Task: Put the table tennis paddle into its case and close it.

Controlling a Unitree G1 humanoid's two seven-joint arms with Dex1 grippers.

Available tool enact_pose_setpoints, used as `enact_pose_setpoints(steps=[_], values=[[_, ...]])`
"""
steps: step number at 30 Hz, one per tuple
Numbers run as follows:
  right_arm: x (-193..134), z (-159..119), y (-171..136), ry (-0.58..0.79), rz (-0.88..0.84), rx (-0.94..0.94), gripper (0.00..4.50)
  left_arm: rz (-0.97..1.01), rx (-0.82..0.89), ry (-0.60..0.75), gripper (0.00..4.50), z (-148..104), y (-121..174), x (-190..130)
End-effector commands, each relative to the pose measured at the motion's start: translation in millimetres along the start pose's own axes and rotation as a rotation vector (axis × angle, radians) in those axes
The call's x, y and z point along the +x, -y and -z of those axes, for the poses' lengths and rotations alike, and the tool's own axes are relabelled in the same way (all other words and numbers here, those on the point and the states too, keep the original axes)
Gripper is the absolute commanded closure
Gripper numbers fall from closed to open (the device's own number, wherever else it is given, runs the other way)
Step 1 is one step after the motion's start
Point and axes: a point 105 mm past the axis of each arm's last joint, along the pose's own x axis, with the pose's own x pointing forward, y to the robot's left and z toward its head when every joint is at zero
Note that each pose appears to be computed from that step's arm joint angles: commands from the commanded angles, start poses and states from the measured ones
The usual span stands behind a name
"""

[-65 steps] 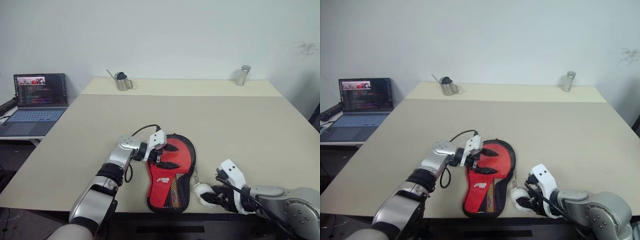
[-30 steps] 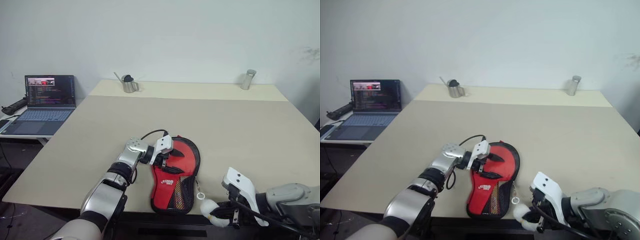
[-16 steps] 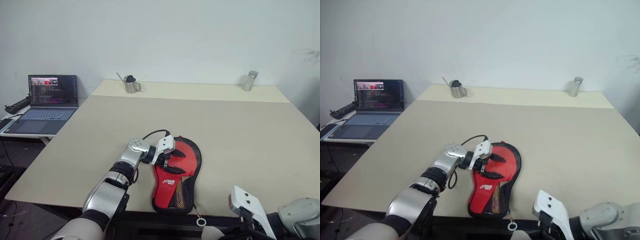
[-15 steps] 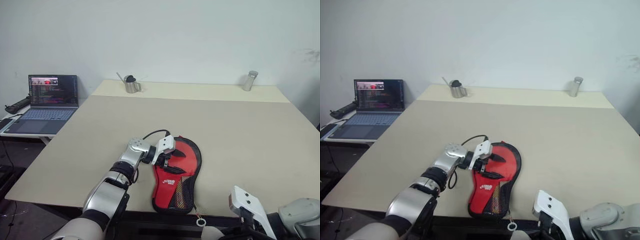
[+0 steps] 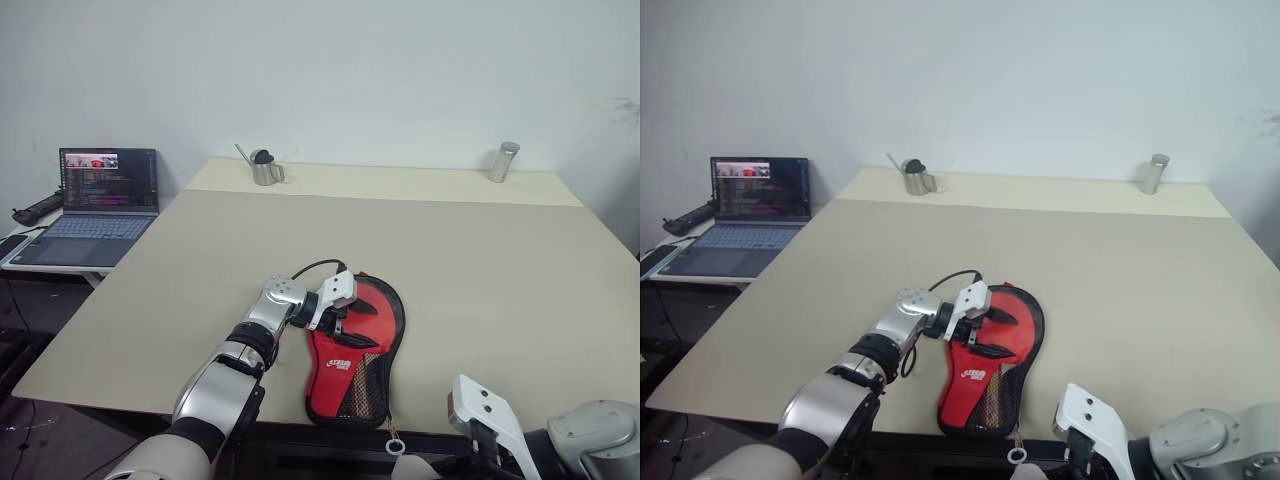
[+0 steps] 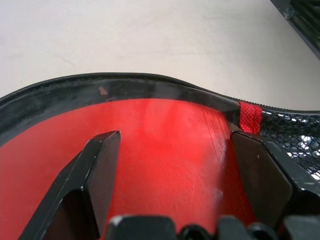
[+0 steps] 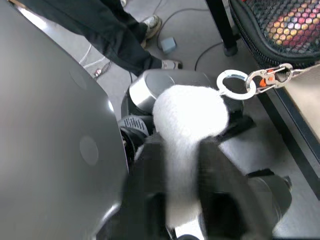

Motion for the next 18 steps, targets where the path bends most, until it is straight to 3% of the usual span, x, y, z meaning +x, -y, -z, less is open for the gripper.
enact_pose_setpoints(steps=[1, 7, 11, 18], values=[[-2, -6, -14, 0.012, -0.068, -0.036, 2.27, 0.016, -0.025, -0.044, 0.67, 13, 7, 5], [-8, -23, -2, 0.107, -0.028, -0.032, 0.24, -0.009, -0.027, -0.021, 0.67, 10, 4, 4], [-26, -51, 39, 0.236, 0.140, -0.053, 0.24, -0.054, -0.032, 0.056, 0.67, -2, -4, -9], [-64, -94, 128, 0.539, 0.484, -0.132, 0.24, -0.141, -0.072, 0.221, 0.67, -33, 2, -72]])
